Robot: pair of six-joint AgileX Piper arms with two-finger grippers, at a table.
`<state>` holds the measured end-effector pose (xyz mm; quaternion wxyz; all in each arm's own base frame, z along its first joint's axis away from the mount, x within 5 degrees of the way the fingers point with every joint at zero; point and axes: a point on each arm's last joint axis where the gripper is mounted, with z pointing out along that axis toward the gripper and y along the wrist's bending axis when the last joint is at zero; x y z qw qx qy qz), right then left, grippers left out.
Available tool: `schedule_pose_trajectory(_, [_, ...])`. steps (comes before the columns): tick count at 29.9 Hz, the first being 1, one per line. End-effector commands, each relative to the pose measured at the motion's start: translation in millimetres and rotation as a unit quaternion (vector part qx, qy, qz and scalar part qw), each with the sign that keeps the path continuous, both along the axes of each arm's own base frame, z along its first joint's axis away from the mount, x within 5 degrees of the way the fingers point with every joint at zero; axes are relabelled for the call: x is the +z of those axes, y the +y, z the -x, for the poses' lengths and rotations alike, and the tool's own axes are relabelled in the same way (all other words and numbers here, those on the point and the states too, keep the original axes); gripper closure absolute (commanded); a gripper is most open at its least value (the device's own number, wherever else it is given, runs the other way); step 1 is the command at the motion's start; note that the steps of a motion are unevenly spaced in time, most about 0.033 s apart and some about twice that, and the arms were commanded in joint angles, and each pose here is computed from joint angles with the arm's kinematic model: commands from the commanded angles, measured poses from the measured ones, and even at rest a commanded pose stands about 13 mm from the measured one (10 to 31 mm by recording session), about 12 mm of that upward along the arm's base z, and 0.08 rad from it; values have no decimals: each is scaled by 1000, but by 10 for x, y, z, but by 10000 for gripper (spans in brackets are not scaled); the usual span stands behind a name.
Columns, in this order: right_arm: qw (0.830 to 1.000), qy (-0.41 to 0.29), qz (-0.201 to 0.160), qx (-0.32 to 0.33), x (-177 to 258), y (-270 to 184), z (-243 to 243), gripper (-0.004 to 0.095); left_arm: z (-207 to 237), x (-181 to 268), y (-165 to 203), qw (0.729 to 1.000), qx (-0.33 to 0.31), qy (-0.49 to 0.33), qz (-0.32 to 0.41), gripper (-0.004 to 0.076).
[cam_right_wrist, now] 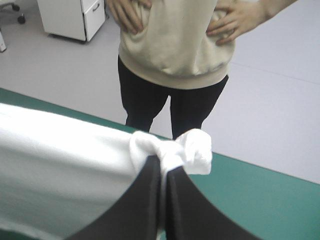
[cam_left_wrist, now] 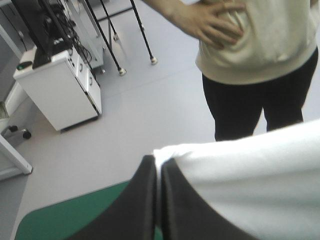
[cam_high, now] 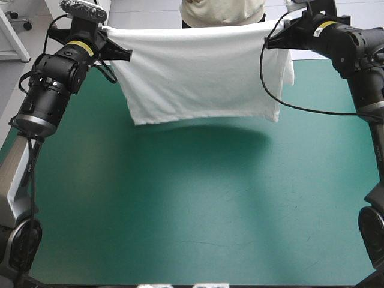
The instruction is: Fold the cloth
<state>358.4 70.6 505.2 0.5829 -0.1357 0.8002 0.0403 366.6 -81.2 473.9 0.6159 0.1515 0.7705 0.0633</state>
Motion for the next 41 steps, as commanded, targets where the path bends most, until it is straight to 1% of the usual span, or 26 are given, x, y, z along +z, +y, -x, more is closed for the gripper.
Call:
schedule_pose_trajectory(1, [998, -60, -4, -10, 284, -76, 91, 925, 94, 390, 15, 995, -5, -98, 19, 733])
schedule_pose_trajectory(4, [1000, -1, 10, -4, 86, -50, -19, 925, 8, 227, -3, 998, 0, -52, 26, 733])
schedule_pose_trajectory(7, [997, 74, 25, 23, -245, 18, -171, 925, -88, -73, -15, 999, 16, 39, 26, 733])
schedule_pose_trajectory(9, [993, 111, 21, 40, -471, 63, -237, 925, -153, -317, -32, 996, 20, 86, 20, 733])
schedule_pose_trajectory(10, [990, 133, 13, 50, -610, 92, -261, 925, -161, -440, -41, 994, 20, 109, 21, 733])
schedule_pose_trajectory(14, [974, 214, 9, 74, -1110, 147, -270, 925, -147, -938, -60, 980, 20, 195, 18, 733])
schedule_pose_trajectory(16, [963, 253, 5, 91, -1340, 170, -214, 925, -102, -1158, -69, 969, 15, 246, 12, 733])
schedule_pose_trajectory(20, [951, 295, 7, 96, -1554, 152, -42, 925, 19, -1390, -81, 950, -4, 313, -1, 733])
schedule_pose_trajectory(23, [943, 319, 20, 97, -1661, 108, 160, 925, 139, -1463, -68, 936, -15, 352, -16, 733])
schedule_pose_trajectory(26, [935, 341, 22, 97, -1771, 70, 394, 925, 275, -1532, -21, 915, -21, 400, -51, 733])
schedule_pose_trajectory(29, [928, 360, 23, 94, -1906, 27, 633, 925, 435, -1606, 22, 899, -23, 433, -64, 733])
schedule_pose_trajectory(30, [928, 359, 23, 93, -1925, 15, 695, 925, 497, -1625, 34, 896, -23, 440, -63, 733])
schedule_pose_trajectory(32, [923, 373, 22, 91, -2024, -6, 831, 925, 630, -1648, 51, 892, -27, 448, -55, 733])
schedule_pose_trajectory(36, [914, 396, 17, 86, -2153, -40, 1035, 925, 902, -1693, 45, 883, -46, 466, -18, 733])
schedule_pose_trajectory(38, [910, 405, 16, 84, -2204, -56, 1136, 925, 1039, -1732, 20, 877, -72, 474, -1, 733])
schedule_pose_trajectory(41, [907, 414, 11, 78, -2254, -79, 1273, 925, 1203, -1834, 4, 865, -95, 492, 16, 733])
